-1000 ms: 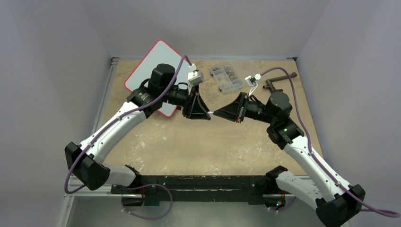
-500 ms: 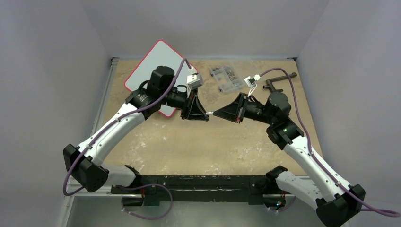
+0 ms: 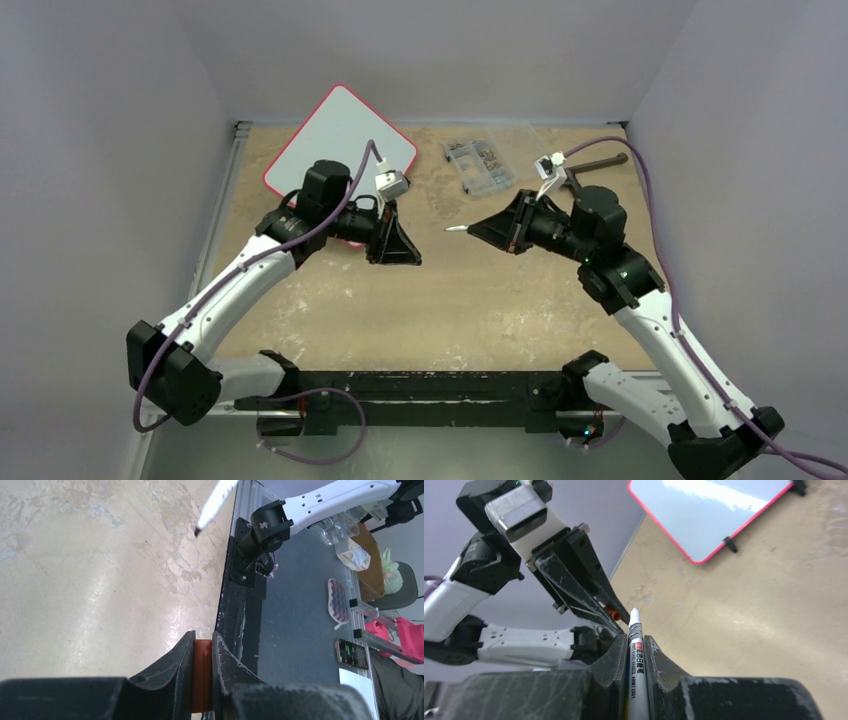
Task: Write a sentence on the whiteboard
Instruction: Open the whiteboard marker at the center of the board, then place the pen cap at the center of the board.
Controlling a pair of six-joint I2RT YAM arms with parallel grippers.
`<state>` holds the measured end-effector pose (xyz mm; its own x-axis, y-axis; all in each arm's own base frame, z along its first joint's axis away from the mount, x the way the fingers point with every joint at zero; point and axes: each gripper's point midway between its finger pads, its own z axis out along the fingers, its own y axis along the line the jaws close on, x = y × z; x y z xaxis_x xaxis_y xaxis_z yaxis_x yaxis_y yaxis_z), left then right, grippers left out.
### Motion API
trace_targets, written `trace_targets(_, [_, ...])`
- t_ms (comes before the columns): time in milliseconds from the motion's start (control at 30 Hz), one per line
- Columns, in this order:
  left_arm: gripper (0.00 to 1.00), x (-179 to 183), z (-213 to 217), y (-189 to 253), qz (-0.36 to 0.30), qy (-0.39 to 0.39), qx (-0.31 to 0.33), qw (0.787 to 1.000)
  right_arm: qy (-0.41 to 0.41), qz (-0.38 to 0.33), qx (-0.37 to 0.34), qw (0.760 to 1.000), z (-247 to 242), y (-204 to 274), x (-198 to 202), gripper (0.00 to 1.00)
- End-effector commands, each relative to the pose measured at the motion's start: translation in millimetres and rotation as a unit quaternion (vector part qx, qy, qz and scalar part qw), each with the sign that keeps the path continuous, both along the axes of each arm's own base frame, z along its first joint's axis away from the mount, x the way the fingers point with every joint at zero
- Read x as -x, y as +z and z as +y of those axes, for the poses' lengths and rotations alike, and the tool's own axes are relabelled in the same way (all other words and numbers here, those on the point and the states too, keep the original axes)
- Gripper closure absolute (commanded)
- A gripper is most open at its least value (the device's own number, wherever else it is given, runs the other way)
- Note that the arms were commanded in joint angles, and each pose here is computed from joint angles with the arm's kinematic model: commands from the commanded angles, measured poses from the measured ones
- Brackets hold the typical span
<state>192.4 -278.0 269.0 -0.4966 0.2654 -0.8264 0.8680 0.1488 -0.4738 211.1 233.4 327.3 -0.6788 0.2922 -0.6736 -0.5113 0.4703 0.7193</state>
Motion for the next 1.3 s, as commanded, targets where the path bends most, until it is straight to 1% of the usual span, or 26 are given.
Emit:
trace_targets(0, [1.00,-11.1,-4.0,-11.9,0.017,0.032,0.007,0.999,-0.106,-0.021,0.064,0.992,-34.2,1.0,-19.6,1.00])
trace_targets(100, [1.00,-26.1,-6.8,-42.2,0.047,0.088,-0.023,0.995,-0.176,-0.005,0.096,0.980,-56.9,-15.6,-29.7,1.00])
trace_targets(167, [1.00,-28.9,-11.1,-64.4,0.056,0.113,-0.056,0.990,-0.215,0.004,0.113,0.970,-71.6,-26.5,-32.0,1.00])
trace_targets(300, [1.00,-32.5,-28.6,-98.8,0.067,0.146,-0.099,0.982,-0.254,0.011,0.128,0.959,-89.0,-39.7,-29.8,1.00])
trace_targets(500, [1.00,-44.4,-68.0,-143.4,0.103,0.172,-0.125,0.972,-0.279,0.011,0.126,0.952,-99.6,-47.3,-26.4,1.00])
trace_targets(733, [1.00,-63.4,-77.7,-181.1,0.105,0.222,-0.166,0.955,-0.274,0.017,0.129,0.953,-100.1,-57.1,-22.3,1.00])
trace_targets(867, [0.90,-68.8,-75.2,-191.7,0.101,0.242,-0.179,0.948,-0.277,0.016,0.138,0.951,-103.4,-59.9,-20.8,1.00])
trace_targets(967, [0.80,-71.3,-73.8,-195.6,0.099,0.251,-0.186,0.945,-0.280,0.014,0.148,0.948,-106.4,-61.7,-20.9,1.00])
trace_targets(1067, [0.68,-73.1,-71.7,-192.7,0.094,0.257,-0.187,0.943,-0.282,0.012,0.153,0.947,-107.9,-61.7,-21.2,1.00])
trace_targets(1200, [0.49,-78.5,-62.2,-181.9,0.073,0.275,-0.200,0.938,-0.284,0.009,0.155,0.946,-109.4,-59.0,-20.9,1.00])
trace_targets(1233, [0.42,-80.6,-58.3,-178.6,0.065,0.283,-0.204,0.935,-0.285,0.010,0.157,0.946,-110.4,-59.2,-20.7,1.00])
trace_targets(1267, [0.38,-81.9,-54.5,-173.8,0.057,0.289,-0.206,0.933,-0.286,0.009,0.158,0.945,-111.0,-58.7,-20.3,1.00])
